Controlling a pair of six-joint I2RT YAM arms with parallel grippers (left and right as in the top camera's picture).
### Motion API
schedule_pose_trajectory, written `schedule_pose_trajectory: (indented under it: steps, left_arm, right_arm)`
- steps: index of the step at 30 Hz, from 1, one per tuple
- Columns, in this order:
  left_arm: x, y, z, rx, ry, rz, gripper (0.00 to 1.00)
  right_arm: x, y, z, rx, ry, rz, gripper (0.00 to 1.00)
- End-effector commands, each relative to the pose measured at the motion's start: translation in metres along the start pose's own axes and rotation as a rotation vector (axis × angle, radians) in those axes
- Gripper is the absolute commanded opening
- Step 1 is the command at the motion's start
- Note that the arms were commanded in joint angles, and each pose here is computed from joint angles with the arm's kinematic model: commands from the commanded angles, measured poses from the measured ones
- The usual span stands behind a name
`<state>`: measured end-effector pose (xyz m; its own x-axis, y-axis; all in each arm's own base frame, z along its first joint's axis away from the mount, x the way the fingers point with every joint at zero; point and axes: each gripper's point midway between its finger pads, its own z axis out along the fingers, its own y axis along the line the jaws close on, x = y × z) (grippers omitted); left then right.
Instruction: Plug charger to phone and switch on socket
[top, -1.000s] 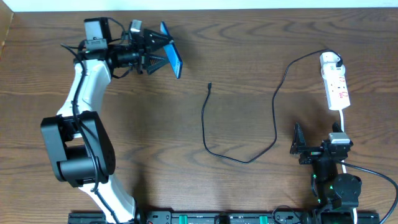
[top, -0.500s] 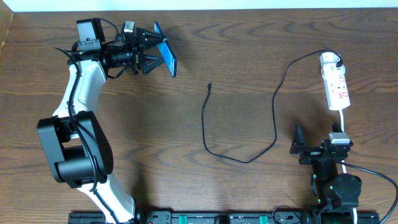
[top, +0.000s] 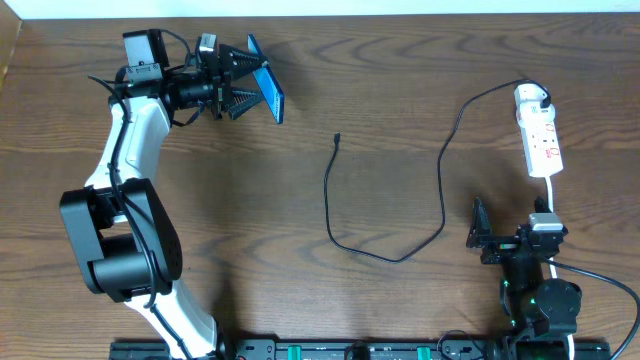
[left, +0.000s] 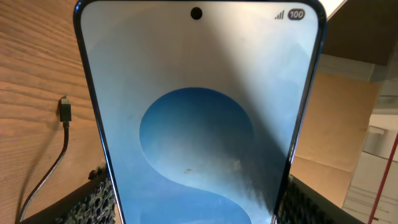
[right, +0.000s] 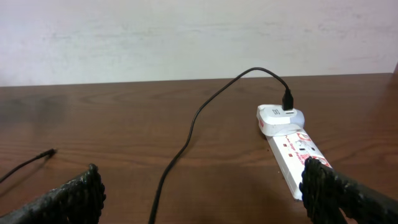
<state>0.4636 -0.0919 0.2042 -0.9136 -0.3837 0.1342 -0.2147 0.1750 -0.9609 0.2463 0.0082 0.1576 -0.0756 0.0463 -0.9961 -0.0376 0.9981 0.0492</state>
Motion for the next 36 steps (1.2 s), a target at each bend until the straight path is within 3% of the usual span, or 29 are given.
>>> schedule_pose_trajectory:
  steps: [1,15,20,28,36]
  left_arm:
    - [0.010,-0.022,-0.006,0.040,0.020,0.054,0.67]
    - [0.028,-0.025,0.019,0.032,0.083,0.068,0.66]
    - [0.031,-0.022,0.032,-0.004,0.078,0.066,0.66]
    - [0.040,-0.021,0.048,-0.035,0.092,-0.012,0.65]
    - [0.041,-0.021,0.048,-0.037,0.097,-0.153,0.65]
  right_arm:
    - [0.000,0.000,0.000,0.000,-0.002,-0.005,0.99]
    - [-0.004,-0.013,-0.001,0.076,-0.019,-0.026,0.99]
    - [-0.011,0.018,-0.001,-0.101,-0.047,-0.029,0.99]
    - [-0.009,0.031,0.002,-0.176,0.035,0.029,0.99]
    - [-0.009,0.031,0.028,-0.167,0.226,0.050,0.99]
